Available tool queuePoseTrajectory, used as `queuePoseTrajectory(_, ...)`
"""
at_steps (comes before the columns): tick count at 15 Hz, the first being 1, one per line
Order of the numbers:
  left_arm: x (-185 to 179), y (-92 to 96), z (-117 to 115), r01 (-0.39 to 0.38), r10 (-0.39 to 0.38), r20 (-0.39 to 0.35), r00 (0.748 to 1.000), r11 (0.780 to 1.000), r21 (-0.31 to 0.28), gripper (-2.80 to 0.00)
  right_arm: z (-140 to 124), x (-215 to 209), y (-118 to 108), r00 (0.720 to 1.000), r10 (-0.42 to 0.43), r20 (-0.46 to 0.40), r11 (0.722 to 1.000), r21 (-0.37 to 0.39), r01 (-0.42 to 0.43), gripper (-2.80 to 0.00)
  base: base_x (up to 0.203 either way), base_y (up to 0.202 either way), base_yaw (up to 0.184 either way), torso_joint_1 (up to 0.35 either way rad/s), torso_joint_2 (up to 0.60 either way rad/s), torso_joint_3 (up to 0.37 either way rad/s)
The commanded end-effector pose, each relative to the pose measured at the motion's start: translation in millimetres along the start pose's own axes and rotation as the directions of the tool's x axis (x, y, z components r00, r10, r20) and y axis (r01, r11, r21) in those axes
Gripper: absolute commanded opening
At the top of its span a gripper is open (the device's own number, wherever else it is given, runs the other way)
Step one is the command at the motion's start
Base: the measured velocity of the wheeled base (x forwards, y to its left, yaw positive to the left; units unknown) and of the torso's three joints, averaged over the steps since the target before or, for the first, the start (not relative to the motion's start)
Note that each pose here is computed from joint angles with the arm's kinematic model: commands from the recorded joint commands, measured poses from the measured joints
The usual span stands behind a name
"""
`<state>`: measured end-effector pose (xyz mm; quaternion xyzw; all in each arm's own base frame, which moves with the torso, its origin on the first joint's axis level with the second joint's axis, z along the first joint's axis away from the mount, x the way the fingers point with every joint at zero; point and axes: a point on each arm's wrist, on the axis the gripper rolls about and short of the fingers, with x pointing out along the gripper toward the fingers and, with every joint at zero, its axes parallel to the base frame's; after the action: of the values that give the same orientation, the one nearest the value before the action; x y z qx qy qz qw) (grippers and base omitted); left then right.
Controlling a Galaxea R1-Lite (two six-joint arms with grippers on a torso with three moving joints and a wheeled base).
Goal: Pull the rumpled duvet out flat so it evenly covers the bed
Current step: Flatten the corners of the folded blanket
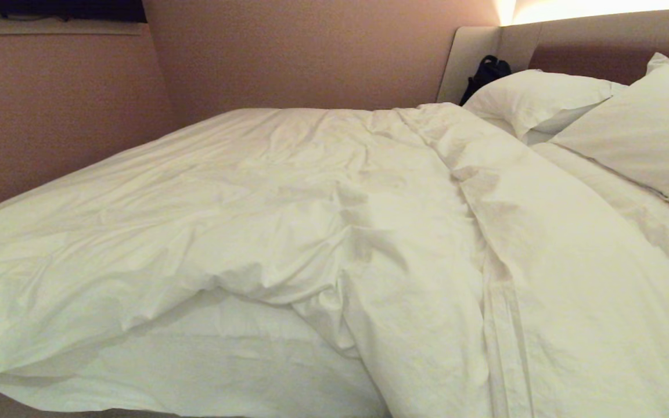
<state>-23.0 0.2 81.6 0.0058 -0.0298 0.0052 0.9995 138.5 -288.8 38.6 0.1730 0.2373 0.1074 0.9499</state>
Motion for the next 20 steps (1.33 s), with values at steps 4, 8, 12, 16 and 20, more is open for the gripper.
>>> queuePoseTrajectory(4, 0, 0.0, 0, -0.002, 0.002, 0.002, 1.000, 1.000, 0.000, -2.80, -8, 5, -4, 0.999, 0.041, 0.036, 0.999, 0.017, -0.042, -2.80, 0.000, 0.000, 0.000, 0.000, 0.00, 0.000)
queuePoseTrajectory(8, 0, 0.0, 0, -0.001, 0.001, 0.002, 1.000, 1.000, 0.000, -2.80, 1, -3, 10, 0.998, 0.035, 0.051, 0.999, -0.012, -0.035, -2.80, 0.000, 0.000, 0.000, 0.000, 0.00, 0.000)
queuePoseTrajectory(12, 0, 0.0, 0, -0.001, 0.001, 0.002, 1.000, 1.000, 0.000, -2.80, 13, -14, 22, 0.998, 0.013, 0.057, 0.999, -0.035, -0.011, -2.80, 0.000, 0.000, 0.000, 0.000, 0.00, 0.000)
queuePoseTrajectory(16, 0, 0.0, 0, -0.001, 0.001, 0.000, 1.000, 1.000, 0.000, -2.80, 9, -15, 28, 0.999, 0.015, 0.050, 1.000, -0.023, -0.014, 0.00, 0.000, 0.000, 0.000, 0.000, 0.00, 0.000)
queuePoseTrajectory(20, 0, 0.0, 0, -0.001, 0.001, 0.000, 1.000, 1.000, 0.000, -2.80, 9, -15, 41, 0.998, 0.032, 0.059, 0.999, -0.018, -0.031, 0.00, 0.000, 0.000, 0.000, 0.000, 0.00, 0.000)
